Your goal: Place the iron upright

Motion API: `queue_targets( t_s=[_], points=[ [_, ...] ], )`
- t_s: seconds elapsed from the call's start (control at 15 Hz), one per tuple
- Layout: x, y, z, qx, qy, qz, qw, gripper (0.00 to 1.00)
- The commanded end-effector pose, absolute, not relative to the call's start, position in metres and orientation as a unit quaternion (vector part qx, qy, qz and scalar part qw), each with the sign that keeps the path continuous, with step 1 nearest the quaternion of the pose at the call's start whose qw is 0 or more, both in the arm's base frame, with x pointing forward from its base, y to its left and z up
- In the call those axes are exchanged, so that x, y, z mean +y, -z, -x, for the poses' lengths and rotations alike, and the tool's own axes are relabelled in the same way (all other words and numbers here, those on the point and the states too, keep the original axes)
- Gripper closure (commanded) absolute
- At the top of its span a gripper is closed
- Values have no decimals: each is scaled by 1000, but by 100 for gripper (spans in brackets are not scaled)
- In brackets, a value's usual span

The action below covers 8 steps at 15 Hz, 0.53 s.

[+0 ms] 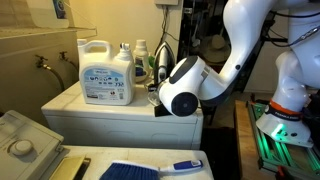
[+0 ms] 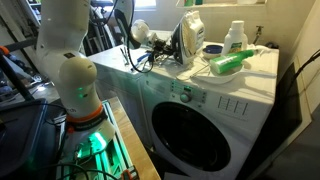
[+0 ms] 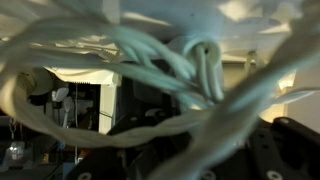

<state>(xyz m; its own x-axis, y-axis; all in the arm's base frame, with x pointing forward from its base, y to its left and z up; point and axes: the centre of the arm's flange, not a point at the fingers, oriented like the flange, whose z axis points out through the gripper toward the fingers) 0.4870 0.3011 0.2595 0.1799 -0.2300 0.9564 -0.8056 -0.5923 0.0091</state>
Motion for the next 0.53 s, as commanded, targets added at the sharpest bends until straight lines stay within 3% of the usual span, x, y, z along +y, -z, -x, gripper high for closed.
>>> queue_targets(
  t_s=[0.0,0.13,0.47],
  points=[
    [297,-256,-474,-379,-508,-727,265,15],
    [297,-258,-473,-385,-504,-726,266,1],
    [297,-281,-463,-389,-510,-721,262,0]
  ],
)
